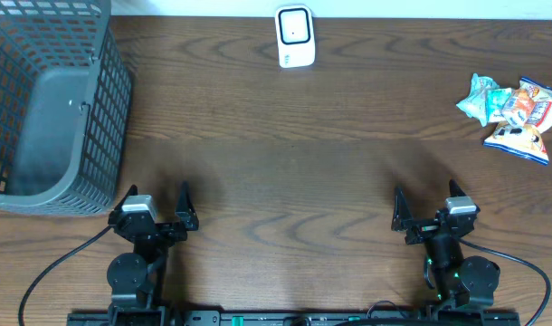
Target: Scan the item barcode
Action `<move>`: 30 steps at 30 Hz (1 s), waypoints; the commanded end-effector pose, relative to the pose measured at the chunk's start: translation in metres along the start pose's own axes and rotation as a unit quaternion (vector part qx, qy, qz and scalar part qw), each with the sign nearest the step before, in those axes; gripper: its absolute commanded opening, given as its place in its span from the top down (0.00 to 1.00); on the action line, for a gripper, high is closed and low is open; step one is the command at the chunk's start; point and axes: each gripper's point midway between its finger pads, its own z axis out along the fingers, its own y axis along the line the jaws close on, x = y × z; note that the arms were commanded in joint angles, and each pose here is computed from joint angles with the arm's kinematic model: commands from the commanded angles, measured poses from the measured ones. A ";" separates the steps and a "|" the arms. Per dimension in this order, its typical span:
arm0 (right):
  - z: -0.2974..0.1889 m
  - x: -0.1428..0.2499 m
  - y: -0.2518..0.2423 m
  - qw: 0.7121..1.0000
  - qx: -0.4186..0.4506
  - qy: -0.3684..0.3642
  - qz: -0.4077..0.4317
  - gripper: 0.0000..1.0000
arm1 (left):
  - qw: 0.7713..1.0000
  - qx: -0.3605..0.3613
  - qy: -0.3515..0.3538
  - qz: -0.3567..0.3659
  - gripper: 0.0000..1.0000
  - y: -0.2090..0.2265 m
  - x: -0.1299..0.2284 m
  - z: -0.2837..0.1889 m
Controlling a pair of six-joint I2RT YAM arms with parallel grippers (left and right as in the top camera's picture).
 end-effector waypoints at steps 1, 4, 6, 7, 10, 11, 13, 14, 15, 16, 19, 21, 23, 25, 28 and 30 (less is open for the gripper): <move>0.000 0.000 -0.003 1.000 0.007 -0.001 -0.007 0.01 | 0.999 -0.008 0.021 0.044 0.02 0.005 0.015 0.001; 0.000 0.000 -0.003 1.000 0.007 -0.001 -0.007 0.01 | 0.998 -0.021 0.021 0.051 0.02 0.009 0.015 0.001; 0.000 0.000 -0.003 1.000 0.007 -0.001 -0.007 0.01 | 0.998 -0.021 0.021 0.051 0.02 0.009 0.015 0.001; 0.000 0.000 -0.003 1.000 0.007 -0.001 -0.007 0.01 | 0.998 -0.020 0.021 0.051 0.02 0.009 0.015 0.001; 0.000 0.000 -0.003 1.000 0.007 -0.001 -0.007 0.01 | 0.998 -0.021 0.021 0.051 0.02 0.009 0.015 0.001; 0.000 0.000 -0.003 1.000 0.007 -0.001 -0.007 0.01 | 0.998 -0.022 0.021 0.051 0.02 0.010 0.015 0.001; 0.000 0.000 -0.003 1.000 0.007 -0.001 -0.007 0.01 | 0.998 -0.022 0.021 0.051 0.02 0.010 0.015 0.001; 0.000 0.000 -0.003 1.000 0.007 -0.001 -0.007 0.01 | 0.998 -0.023 0.021 0.051 0.02 0.010 0.015 0.001; 0.000 0.000 -0.003 1.000 0.007 -0.001 -0.007 0.01 | 0.998 -0.025 0.021 0.051 0.02 0.011 0.015 0.001; 0.000 0.000 -0.003 1.000 0.007 -0.001 -0.007 0.01 | 0.998 -0.028 0.021 0.052 0.02 0.012 0.015 0.001; 0.000 0.000 -0.003 1.000 0.007 -0.001 -0.007 0.01 | 0.998 -0.030 0.021 0.059 0.02 0.012 0.015 0.001; 0.000 0.000 -0.003 1.000 0.007 -0.001 -0.007 0.01 | 0.998 -0.029 0.021 0.058 0.02 0.012 0.015 0.001; 0.000 0.000 -0.003 1.000 0.007 -0.001 -0.007 0.01 | 0.999 -0.027 0.020 0.043 0.02 0.011 0.015 0.001; 0.000 0.000 -0.003 1.000 0.007 -0.001 -0.007 0.01 | 0.999 -0.028 0.019 0.042 0.02 0.011 0.014 0.001; 0.000 0.000 -0.003 1.000 0.007 -0.001 -0.007 0.01 | 0.999 -0.028 0.020 0.042 0.02 0.011 0.015 0.001; 0.000 0.000 -0.003 1.000 0.007 -0.001 -0.007 0.01 | 0.999 -0.028 0.021 0.042 0.02 0.012 0.015 0.001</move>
